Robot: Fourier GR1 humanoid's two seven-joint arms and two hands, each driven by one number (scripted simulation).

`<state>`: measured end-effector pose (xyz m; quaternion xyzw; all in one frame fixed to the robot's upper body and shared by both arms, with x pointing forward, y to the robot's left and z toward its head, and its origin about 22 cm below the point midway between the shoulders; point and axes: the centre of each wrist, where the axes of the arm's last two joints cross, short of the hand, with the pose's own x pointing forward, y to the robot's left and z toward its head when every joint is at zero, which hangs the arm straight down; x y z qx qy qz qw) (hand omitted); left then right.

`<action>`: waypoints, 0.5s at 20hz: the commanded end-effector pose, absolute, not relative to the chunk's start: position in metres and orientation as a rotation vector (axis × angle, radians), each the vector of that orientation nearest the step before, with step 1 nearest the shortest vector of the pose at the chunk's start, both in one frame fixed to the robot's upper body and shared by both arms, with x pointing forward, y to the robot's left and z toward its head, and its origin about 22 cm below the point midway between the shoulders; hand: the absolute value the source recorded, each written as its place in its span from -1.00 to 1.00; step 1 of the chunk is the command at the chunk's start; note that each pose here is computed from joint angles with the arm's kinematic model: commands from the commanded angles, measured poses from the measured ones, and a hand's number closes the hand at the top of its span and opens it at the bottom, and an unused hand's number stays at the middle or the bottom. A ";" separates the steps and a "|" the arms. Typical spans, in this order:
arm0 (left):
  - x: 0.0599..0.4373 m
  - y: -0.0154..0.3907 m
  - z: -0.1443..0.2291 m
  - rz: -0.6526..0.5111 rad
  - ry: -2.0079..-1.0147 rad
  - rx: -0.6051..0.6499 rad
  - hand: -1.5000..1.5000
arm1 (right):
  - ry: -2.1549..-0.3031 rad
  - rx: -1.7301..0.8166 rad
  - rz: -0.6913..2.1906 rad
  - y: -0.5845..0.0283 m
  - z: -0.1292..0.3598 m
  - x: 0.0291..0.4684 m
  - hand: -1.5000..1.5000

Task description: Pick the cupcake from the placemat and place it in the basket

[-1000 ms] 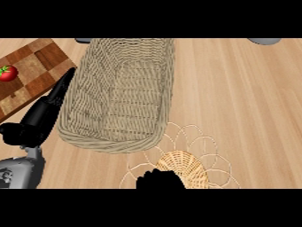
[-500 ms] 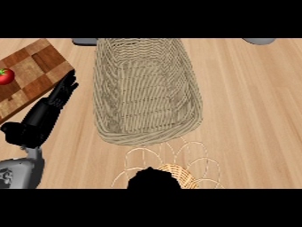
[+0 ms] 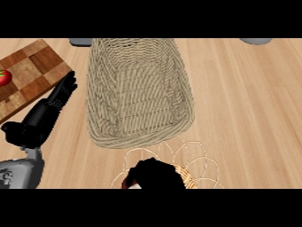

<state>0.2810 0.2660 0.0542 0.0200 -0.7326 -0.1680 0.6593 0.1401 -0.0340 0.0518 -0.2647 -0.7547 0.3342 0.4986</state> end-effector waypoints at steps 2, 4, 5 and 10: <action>0.284 0.263 0.058 -0.386 -1.678 0.035 0.00 | -1.817 -0.554 0.585 -0.010 0.109 0.134 1.00; 0.280 0.261 0.054 -0.392 -1.673 0.028 0.00 | -1.814 -0.607 0.535 -0.009 0.119 0.143 1.00; 0.281 0.264 0.056 -0.389 -1.668 0.030 0.00 | -1.808 -0.625 0.508 -0.010 0.126 0.146 1.00; 0.288 0.255 0.061 -0.423 -1.690 0.008 0.00 | -1.807 -0.721 0.386 -0.005 0.153 0.177 1.00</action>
